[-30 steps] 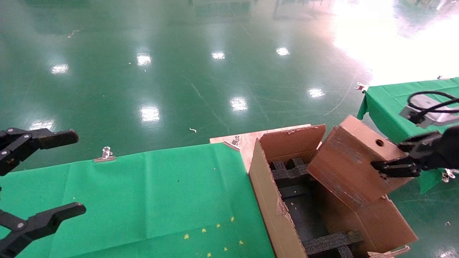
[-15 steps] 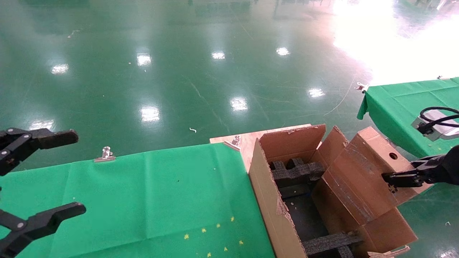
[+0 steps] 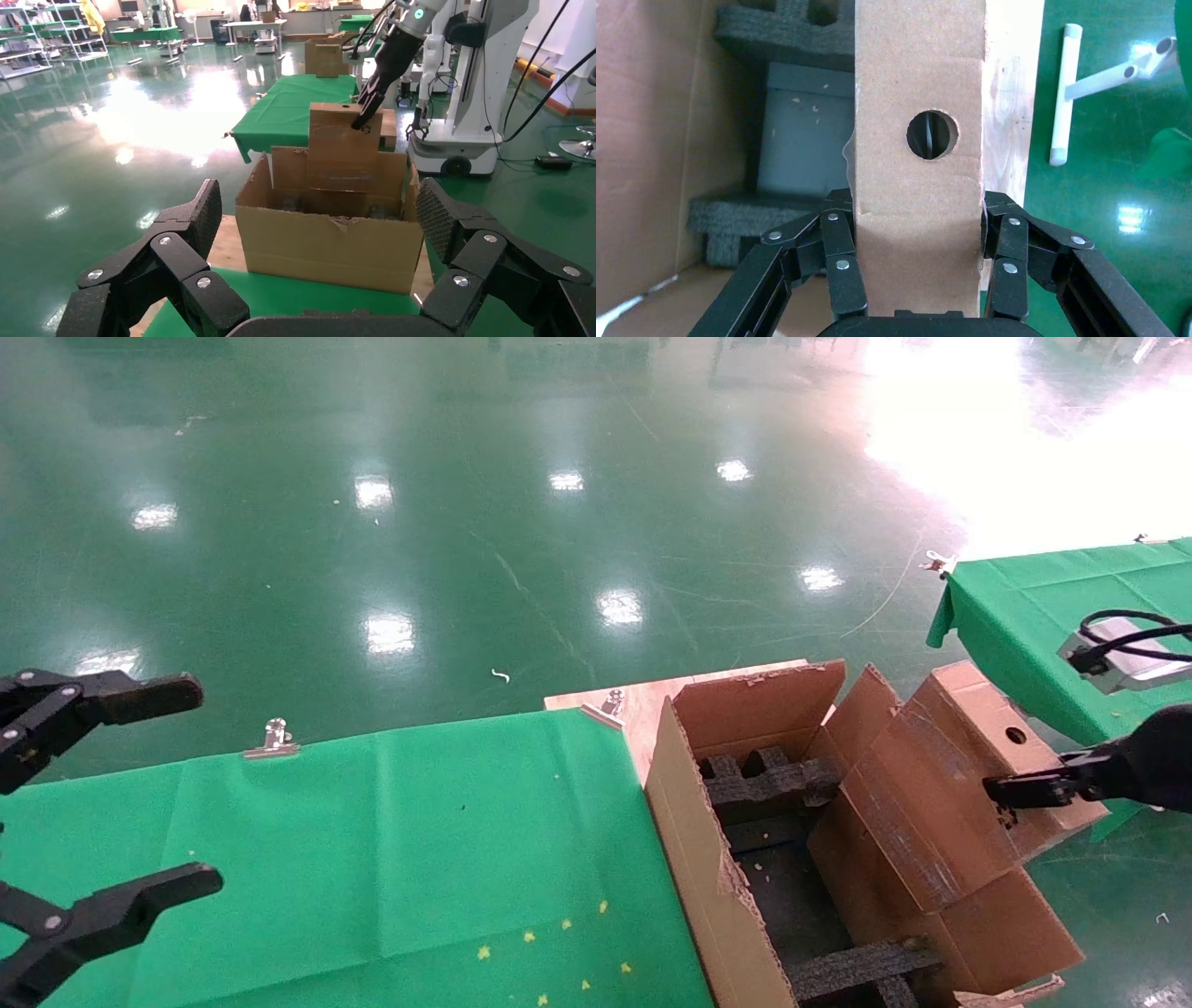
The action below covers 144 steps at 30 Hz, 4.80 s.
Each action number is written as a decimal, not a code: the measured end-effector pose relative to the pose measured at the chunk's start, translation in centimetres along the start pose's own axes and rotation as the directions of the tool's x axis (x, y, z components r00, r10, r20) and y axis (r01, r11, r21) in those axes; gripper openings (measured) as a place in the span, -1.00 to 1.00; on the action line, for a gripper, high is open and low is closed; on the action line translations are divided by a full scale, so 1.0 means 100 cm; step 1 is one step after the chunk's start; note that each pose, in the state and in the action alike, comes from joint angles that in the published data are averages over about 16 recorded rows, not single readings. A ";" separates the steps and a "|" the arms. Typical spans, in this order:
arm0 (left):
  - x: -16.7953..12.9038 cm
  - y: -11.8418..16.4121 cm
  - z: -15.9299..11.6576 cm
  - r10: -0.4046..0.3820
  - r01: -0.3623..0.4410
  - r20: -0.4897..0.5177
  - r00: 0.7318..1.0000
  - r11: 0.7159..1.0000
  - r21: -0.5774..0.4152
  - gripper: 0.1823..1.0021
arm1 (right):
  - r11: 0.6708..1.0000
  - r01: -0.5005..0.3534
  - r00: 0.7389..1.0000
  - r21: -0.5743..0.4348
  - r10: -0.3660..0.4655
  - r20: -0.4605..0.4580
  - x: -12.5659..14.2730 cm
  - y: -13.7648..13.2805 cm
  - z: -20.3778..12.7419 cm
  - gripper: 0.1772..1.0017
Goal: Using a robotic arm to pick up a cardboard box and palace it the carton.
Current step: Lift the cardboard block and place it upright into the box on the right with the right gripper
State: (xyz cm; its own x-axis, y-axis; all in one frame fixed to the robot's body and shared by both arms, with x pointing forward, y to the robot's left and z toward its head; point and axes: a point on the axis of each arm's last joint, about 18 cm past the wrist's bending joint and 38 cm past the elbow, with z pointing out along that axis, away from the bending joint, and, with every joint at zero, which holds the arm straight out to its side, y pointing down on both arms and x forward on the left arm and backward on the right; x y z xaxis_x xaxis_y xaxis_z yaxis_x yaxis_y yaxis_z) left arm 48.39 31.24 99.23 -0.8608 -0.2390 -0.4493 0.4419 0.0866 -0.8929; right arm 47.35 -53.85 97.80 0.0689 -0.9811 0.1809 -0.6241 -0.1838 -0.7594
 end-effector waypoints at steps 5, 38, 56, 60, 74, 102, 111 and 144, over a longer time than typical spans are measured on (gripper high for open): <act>0.000 0.000 0.000 0.000 0.000 0.000 1.000 1.000 0.000 1.00 | 1.000 -0.019 1.000 -0.009 0.018 -0.023 -0.005 -0.005 0.015 -0.48; 0.000 0.000 0.000 0.000 0.000 0.000 1.000 1.000 0.000 1.00 | 0.991 -0.112 0.982 -0.078 0.098 -0.164 -0.031 -0.007 0.095 -0.56; 0.000 0.000 0.000 0.000 0.000 0.000 1.000 1.000 0.000 1.00 | 0.993 -0.078 0.974 -0.083 0.058 -0.218 -0.048 -0.011 0.126 -0.61; 0.000 0.000 0.000 0.000 0.000 0.000 1.000 1.000 0.000 1.00 | 0.994 -0.080 0.973 -0.078 0.060 -0.224 -0.052 -0.009 0.133 -0.61; 0.000 0.000 0.000 0.000 0.000 0.000 1.000 1.000 0.000 1.00 | 0.990 -0.104 0.971 -0.093 0.080 -0.227 -0.060 0.009 0.154 -0.61; 0.000 0.000 0.000 0.000 0.000 0.000 1.000 1.000 0.000 1.00 | 0.978 -0.128 0.976 -0.167 0.095 -0.194 -0.079 0.053 0.196 -0.63; 0.000 0.000 0.000 0.000 0.000 0.000 1.000 1.000 0.000 1.00 | 0.975 -0.121 0.978 -0.185 0.085 -0.193 -0.080 0.059 0.208 -0.63; 0.000 0.000 0.000 0.000 0.000 0.001 1.000 1.000 0.000 1.00 | 0.983 -0.132 0.975 -0.128 0.105 -0.197 -0.071 0.038 0.186 0.12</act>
State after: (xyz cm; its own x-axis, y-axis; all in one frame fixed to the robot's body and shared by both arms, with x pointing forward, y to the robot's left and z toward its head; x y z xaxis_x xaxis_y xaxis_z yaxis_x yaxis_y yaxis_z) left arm 48.40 31.25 99.23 -0.8608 -0.2397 -0.4489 0.4416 0.0864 -0.8930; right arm 58.90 -48.73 82.00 -0.1519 -0.9637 0.2195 -0.7221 -0.0434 -0.6904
